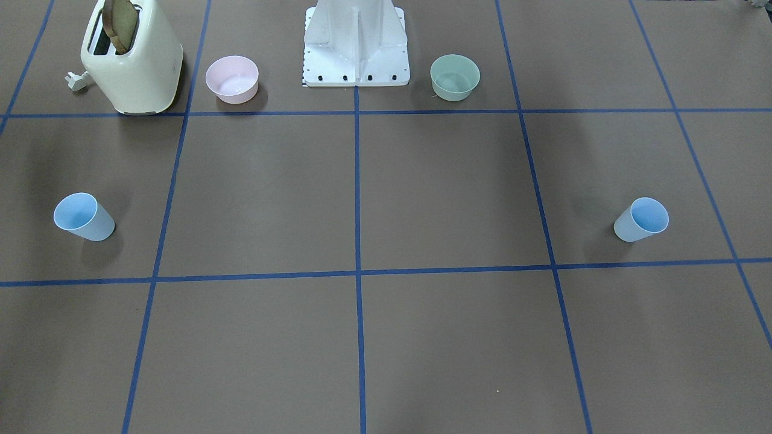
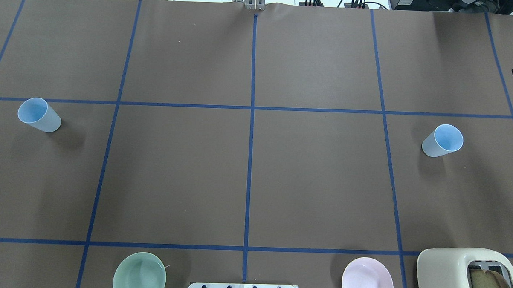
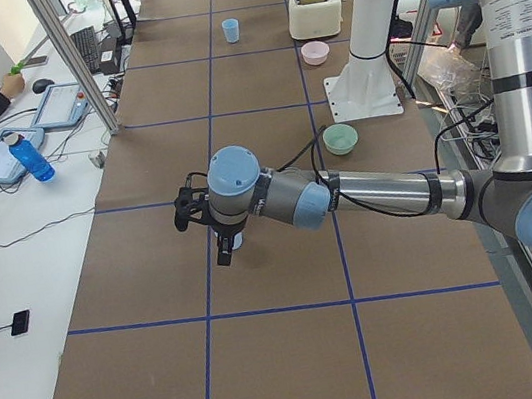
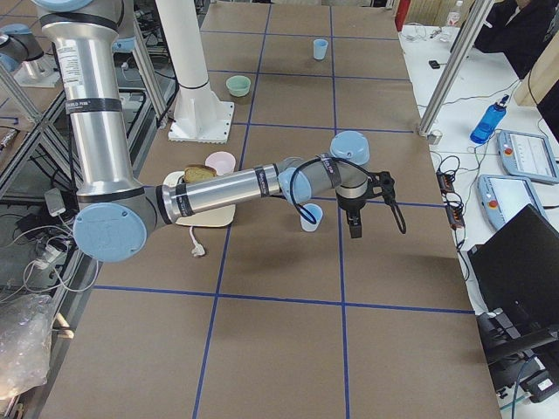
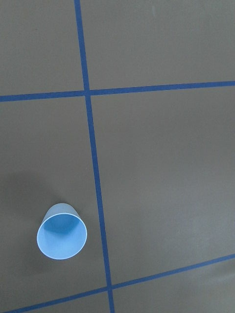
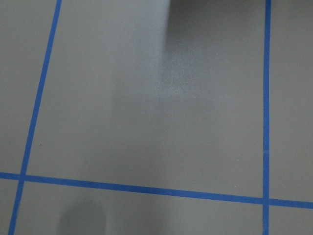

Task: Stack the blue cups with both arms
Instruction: 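Move both grippers down above the light-blue cups on each side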

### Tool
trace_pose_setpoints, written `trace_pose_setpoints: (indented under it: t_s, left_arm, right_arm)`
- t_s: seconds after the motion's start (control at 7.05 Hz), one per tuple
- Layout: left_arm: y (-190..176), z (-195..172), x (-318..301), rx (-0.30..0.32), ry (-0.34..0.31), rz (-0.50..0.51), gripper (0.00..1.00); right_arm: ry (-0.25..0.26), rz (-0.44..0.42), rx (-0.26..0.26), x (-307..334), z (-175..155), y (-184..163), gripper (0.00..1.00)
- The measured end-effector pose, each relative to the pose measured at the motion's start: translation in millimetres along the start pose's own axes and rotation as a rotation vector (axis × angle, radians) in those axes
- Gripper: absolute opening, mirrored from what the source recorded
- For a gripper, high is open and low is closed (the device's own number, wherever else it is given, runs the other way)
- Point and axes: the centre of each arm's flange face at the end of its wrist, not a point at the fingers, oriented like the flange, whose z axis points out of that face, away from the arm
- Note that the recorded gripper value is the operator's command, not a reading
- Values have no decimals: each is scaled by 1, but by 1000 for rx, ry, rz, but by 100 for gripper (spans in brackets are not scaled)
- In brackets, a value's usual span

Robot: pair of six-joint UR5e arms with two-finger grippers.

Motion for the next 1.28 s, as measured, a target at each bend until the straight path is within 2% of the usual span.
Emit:
trace_pose_setpoints:
  t_s: [0.43, 0.85, 1.14, 1.28]
  left_arm:
    - [0, 0, 0, 0, 0, 0, 98]
    - [-3, 3, 0, -2, -5, 2, 98]
    - [-12, 13, 9, -16, -1, -22, 98]
    - [-23, 25, 18, -30, 4, -39, 98]
  right_arm:
    - [3, -2, 3, 0, 0, 0, 100]
    - [60, 3, 27, 11, 2, 9, 100]
    - [-49, 40, -21, 4, 13, 29, 100]
    - [-86, 40, -29, -3, 15, 44, 100]
